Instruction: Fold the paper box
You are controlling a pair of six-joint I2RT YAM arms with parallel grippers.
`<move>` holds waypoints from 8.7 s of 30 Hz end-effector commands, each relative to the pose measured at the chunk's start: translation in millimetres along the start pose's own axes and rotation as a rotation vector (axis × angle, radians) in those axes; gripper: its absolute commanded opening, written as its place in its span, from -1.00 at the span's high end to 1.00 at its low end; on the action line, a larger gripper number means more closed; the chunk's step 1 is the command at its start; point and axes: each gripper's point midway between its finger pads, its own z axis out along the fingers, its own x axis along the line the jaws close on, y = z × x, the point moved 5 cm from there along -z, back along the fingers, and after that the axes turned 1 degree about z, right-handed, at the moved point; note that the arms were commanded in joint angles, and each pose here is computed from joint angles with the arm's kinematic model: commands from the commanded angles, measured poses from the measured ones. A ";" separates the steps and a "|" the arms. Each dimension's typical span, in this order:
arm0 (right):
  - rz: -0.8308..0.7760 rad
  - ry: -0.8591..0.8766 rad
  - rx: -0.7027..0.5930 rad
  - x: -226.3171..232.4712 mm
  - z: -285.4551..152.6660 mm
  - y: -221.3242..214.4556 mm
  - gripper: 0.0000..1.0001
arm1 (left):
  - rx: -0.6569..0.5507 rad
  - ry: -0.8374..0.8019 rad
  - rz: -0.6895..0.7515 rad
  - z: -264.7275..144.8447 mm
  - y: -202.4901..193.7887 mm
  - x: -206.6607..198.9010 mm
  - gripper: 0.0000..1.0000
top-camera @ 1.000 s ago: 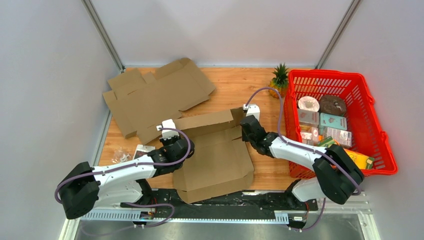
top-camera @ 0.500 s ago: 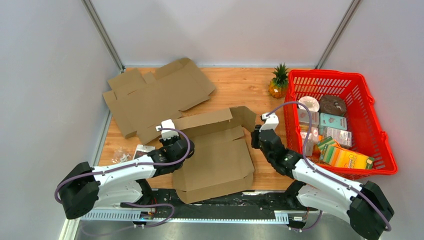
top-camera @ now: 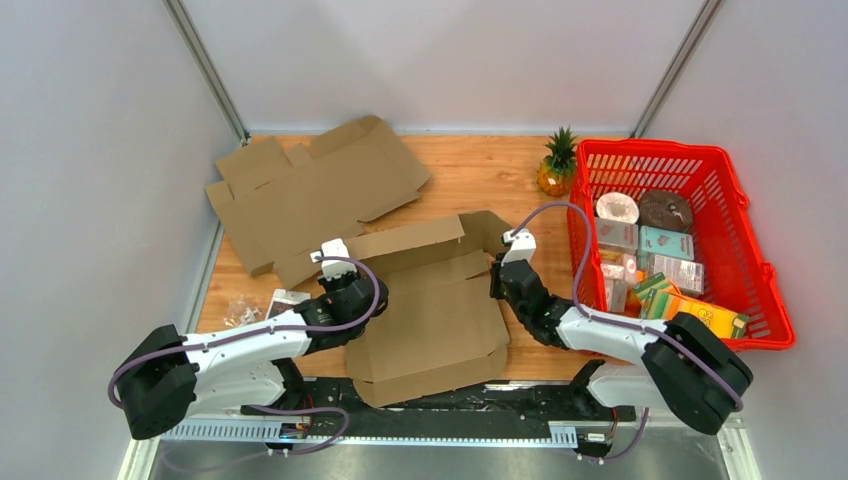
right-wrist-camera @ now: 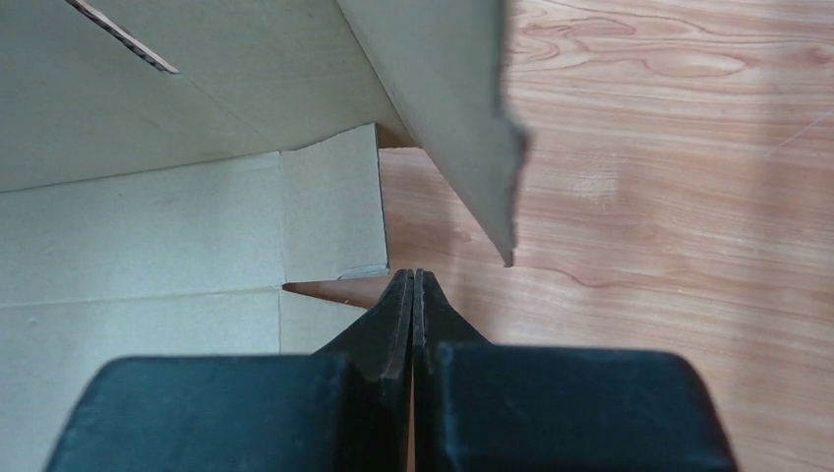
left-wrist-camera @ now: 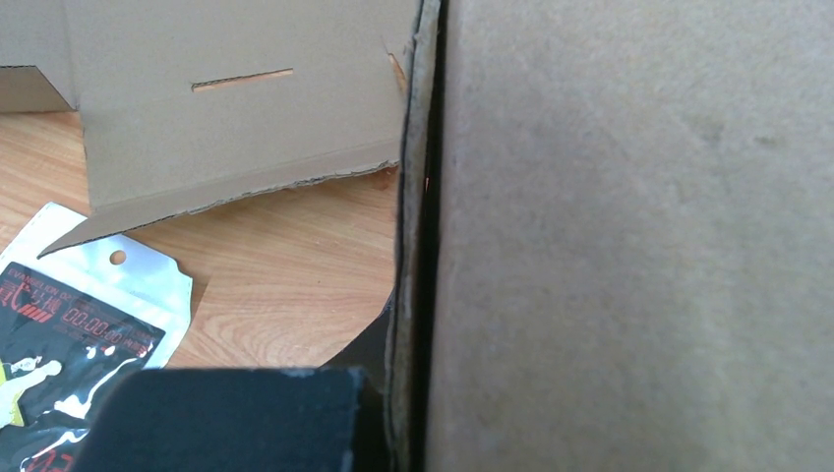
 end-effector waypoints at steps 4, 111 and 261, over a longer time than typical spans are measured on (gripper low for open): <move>0.025 0.021 -0.117 13.1 14.4 23.5 1.00 | -0.037 -0.024 -0.100 -1.7 16.0 -11.7 1.00; 0.048 -0.016 0.020 6.8 -36.8 54.3 -0.18 | -0.069 -0.038 -0.015 -7.7 19.8 -26.8 1.00; -0.139 -0.325 -0.036 -43.8 -82.4 155.1 -0.44 | 0.208 -0.783 0.188 -54.1 -155.6 -219.7 1.00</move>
